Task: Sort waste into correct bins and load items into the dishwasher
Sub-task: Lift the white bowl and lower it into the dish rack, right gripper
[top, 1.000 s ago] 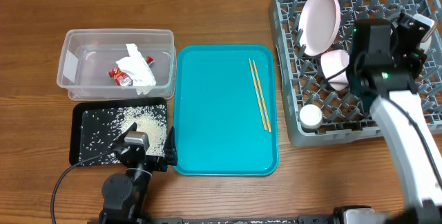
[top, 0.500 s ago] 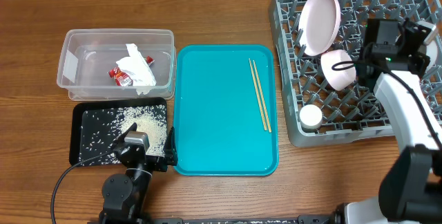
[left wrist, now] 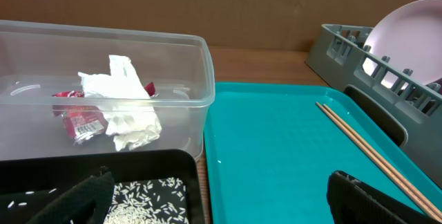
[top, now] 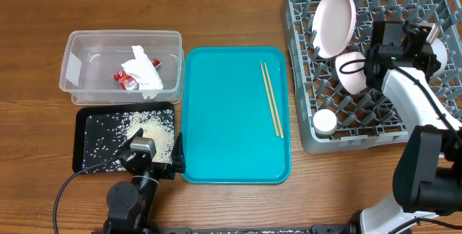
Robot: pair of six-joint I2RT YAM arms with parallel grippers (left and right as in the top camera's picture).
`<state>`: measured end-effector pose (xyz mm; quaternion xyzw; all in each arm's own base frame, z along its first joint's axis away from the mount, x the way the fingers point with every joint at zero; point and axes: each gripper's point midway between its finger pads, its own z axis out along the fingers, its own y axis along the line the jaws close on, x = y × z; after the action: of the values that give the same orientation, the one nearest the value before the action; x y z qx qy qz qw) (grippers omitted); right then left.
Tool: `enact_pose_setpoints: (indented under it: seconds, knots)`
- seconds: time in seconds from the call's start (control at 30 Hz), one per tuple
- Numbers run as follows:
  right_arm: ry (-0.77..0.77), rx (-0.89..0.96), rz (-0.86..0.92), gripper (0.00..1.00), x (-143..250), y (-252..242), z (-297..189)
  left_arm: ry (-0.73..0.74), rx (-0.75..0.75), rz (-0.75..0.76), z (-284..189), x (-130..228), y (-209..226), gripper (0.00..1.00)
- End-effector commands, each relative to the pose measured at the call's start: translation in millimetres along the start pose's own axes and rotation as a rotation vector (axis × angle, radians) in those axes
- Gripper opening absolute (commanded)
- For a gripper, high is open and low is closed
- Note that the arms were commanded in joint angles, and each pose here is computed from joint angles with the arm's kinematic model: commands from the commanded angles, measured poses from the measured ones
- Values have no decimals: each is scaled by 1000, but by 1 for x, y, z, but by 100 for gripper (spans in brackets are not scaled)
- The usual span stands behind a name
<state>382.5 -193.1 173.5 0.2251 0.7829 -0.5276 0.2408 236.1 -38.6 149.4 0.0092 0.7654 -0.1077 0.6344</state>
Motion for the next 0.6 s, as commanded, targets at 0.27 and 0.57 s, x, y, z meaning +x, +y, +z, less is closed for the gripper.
enact_pose_setpoints:
  seconds: [0.27,0.57]
  knots:
    - [7,-202,-104,4,9,44,-18,-5,17,20,0,0,-3,100]
    - [-63,-251,-41,45,-5,37,-63,-5,17,20,0,0,-3,100]
